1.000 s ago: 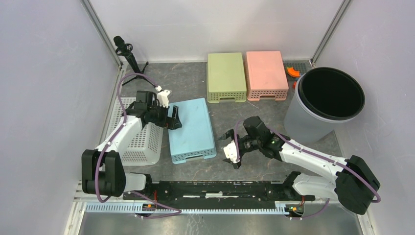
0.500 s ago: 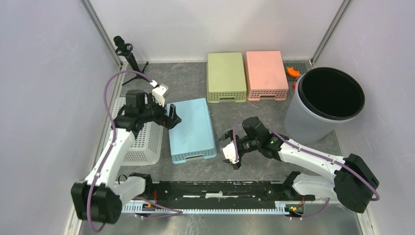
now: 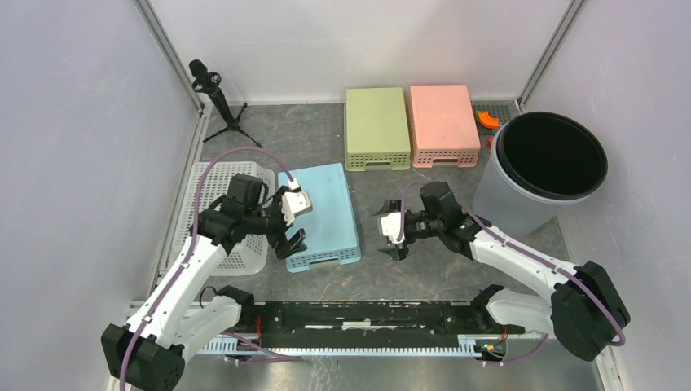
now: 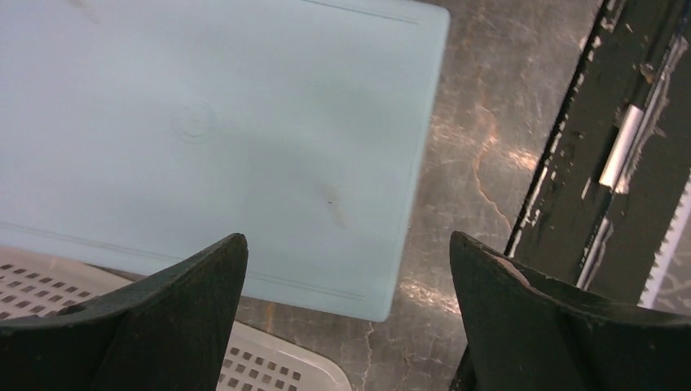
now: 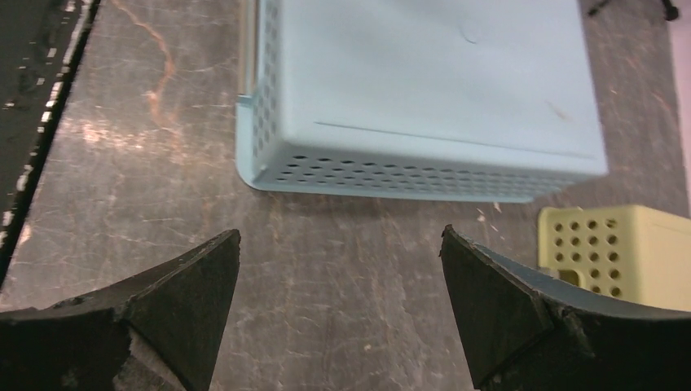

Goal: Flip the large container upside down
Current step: Move the container to the center of the board.

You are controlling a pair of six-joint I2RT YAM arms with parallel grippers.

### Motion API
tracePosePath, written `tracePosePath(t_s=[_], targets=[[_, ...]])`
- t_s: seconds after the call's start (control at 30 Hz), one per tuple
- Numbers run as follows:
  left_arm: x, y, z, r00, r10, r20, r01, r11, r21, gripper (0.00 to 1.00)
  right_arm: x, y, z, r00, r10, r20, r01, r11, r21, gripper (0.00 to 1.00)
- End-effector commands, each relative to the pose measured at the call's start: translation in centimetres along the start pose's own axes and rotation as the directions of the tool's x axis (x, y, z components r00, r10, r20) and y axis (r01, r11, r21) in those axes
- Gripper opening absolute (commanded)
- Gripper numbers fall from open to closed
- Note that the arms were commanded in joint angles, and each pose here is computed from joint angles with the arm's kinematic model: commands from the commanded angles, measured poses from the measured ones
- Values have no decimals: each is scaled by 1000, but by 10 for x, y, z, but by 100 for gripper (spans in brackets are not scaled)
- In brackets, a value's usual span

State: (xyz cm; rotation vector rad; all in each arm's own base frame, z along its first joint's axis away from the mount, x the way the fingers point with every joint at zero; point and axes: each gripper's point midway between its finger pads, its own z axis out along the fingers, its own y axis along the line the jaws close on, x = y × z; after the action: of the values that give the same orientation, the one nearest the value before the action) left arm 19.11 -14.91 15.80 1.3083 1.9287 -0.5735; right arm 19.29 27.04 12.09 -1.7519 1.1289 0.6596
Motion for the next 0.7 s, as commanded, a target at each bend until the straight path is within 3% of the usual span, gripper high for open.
tracePosePath(t_s=[0.0,0.2,0.47,0.67], targets=[[5,-22,-1,994,108,6,-108,990,87,100,-9,-26,-16,999,-18,34,15,995,96,98],[25,-31,3,982,183,-56,-175,977,118,100,6,-37,-26,1000,4,-3,-3,989,147,98],[35,-3,14,969,236,-75,-239,970,-46,100,21,-40,-26,998,46,-31,-41,987,155,98],[39,0,21,963,257,-86,-262,964,-49,100,26,-40,-26,997,59,-41,-52,987,153,98]])
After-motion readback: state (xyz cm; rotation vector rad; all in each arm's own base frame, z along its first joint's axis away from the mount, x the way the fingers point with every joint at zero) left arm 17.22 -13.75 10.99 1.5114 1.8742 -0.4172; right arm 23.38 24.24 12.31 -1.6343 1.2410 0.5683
